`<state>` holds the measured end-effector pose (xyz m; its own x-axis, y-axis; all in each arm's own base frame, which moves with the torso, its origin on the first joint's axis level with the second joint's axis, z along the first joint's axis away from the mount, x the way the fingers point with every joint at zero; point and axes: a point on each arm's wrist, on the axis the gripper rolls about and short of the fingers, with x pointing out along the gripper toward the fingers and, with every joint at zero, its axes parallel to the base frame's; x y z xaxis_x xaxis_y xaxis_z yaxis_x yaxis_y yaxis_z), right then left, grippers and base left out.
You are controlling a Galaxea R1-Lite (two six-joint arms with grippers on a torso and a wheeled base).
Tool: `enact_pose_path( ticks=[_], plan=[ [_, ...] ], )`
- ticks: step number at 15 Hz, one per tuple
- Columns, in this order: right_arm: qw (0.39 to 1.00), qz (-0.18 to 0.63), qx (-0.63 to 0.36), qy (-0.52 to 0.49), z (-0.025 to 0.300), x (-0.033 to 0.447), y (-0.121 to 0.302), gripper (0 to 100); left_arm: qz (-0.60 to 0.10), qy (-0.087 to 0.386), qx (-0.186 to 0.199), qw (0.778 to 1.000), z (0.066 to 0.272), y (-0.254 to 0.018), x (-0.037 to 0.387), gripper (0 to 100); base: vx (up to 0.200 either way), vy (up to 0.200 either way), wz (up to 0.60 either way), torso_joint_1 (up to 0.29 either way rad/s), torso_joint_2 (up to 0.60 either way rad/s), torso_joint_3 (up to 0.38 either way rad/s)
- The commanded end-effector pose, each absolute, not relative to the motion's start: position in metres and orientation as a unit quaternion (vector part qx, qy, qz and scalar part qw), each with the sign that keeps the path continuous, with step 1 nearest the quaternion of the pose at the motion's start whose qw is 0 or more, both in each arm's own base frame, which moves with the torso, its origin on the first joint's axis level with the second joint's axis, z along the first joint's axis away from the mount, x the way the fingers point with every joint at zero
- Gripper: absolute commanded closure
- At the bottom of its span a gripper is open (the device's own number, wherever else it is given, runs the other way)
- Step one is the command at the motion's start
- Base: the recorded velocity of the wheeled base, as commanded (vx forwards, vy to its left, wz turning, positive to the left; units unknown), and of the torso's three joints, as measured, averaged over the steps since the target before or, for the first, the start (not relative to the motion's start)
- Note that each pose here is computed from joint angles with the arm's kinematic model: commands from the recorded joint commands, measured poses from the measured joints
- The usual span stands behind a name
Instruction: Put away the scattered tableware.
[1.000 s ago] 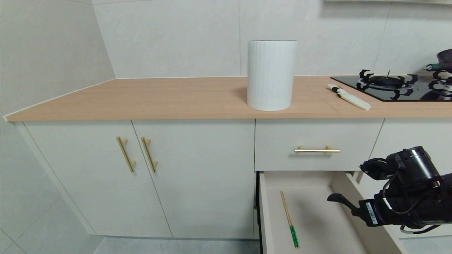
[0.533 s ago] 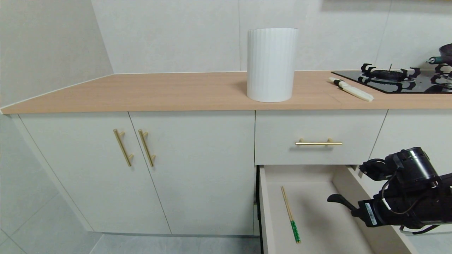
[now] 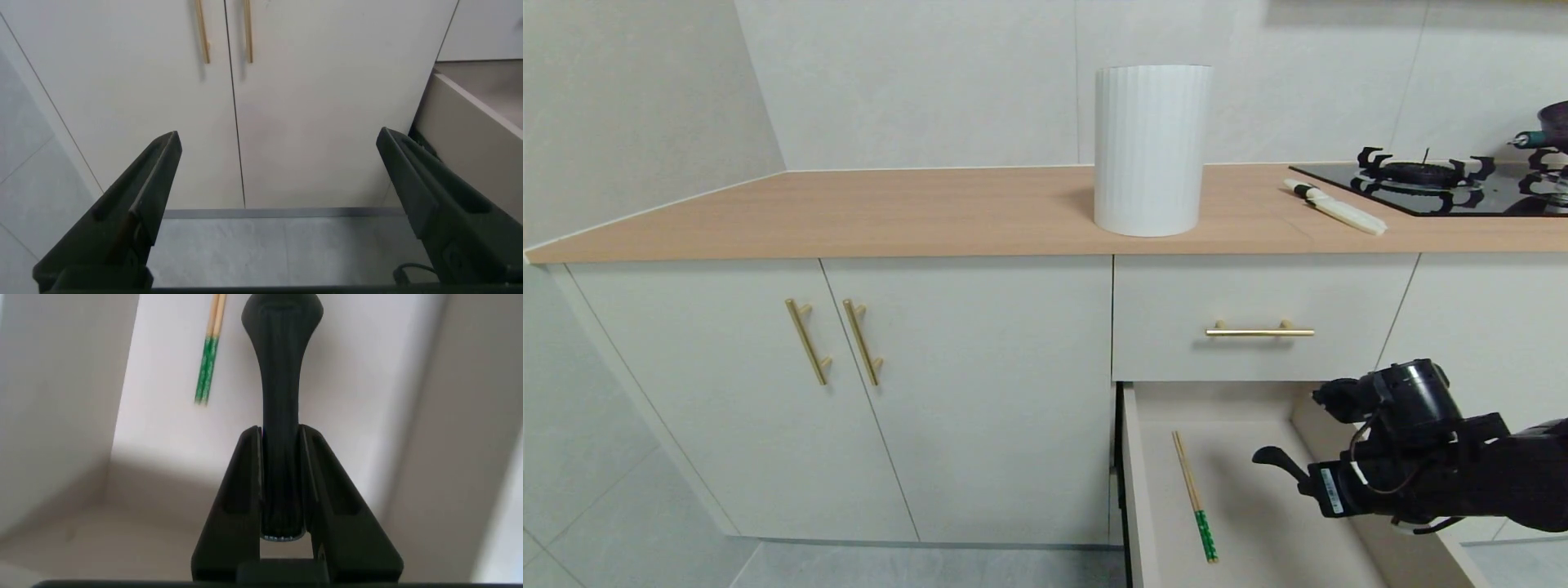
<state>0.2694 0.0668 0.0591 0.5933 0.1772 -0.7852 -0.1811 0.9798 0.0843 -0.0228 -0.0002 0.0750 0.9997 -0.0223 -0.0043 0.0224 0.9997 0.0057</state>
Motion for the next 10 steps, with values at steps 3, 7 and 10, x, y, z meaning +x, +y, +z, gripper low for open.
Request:
enact_pose_path(
  ticks=[3, 7, 10],
  plan=[
    [0.879, 0.071, -0.008, 0.471, -0.007, 0.288, 0.068, 100, -0.012, 0.002, 0.003, 1.0, 0.075, 0.0, -0.023, 0, 0.0, 0.0, 0.0, 0.0, 0.0, 0.0],
    [0.891, 0.069, -0.004, 0.448, -0.032, 0.301, 0.071, 100, -0.011, 0.002, 0.003, 1.0, 0.075, 0.0, -0.023, 0, 0.0, 0.0, 0.0, 0.0, 0.0, 0.0],
    [0.895, 0.056, -0.009, 0.443, -0.043, 0.309, 0.071, 100, -0.011, 0.002, 0.003, 1.0, 0.075, 0.0, -0.023, 0, 0.0, 0.0, 0.0, 0.0, 0.0, 0.0]
  ],
)
